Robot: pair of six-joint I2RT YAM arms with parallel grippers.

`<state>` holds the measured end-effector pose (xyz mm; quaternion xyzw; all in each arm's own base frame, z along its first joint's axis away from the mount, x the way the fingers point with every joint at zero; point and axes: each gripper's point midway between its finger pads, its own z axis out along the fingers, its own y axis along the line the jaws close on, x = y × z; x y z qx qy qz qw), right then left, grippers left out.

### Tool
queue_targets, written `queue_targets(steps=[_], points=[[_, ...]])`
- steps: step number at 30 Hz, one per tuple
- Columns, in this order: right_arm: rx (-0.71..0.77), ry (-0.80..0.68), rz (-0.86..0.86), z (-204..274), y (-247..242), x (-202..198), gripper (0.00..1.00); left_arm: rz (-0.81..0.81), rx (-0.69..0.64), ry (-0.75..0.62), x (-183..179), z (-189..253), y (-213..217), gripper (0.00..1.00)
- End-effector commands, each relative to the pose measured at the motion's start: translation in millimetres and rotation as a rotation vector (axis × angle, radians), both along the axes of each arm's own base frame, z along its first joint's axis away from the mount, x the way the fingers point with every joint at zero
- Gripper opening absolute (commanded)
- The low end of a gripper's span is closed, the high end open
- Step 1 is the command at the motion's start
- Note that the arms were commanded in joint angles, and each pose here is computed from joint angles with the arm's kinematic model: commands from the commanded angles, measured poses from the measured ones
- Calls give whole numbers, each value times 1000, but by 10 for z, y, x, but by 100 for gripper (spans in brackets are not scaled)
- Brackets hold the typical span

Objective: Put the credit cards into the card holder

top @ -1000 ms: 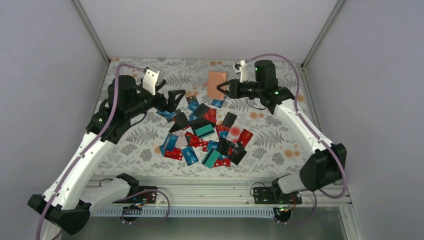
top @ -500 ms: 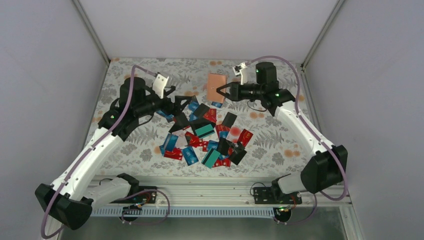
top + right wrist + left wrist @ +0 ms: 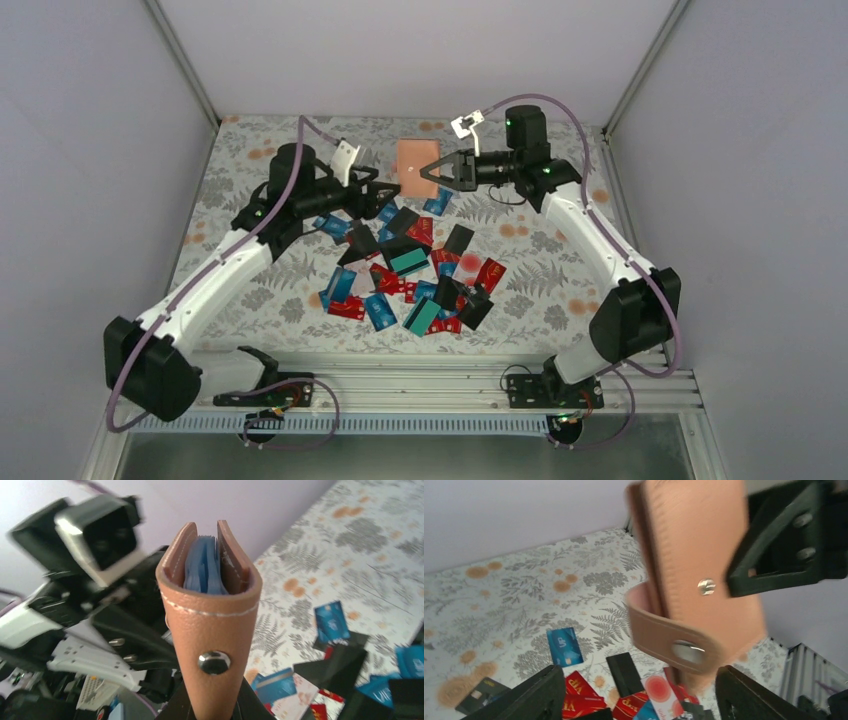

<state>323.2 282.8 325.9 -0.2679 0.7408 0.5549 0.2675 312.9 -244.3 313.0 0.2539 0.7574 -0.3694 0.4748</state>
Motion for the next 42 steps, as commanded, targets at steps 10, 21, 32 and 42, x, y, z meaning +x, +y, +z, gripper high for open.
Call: queue_targets(steps=[10, 21, 32, 42], points=[[168, -182, 301, 508, -63, -363, 4, -83, -87, -111, 22, 627, 13, 54], [219, -190, 383, 561, -85, -497, 4, -245, -112, -121, -245, 722, -82, 54], [249, -197, 435, 613, -81, -587, 4, -333, -131, -126, -304, 785, -166, 49], [256, -197, 465, 593, -14, -618, 4, -407, -149, -96, -335, 783, -250, 46]])
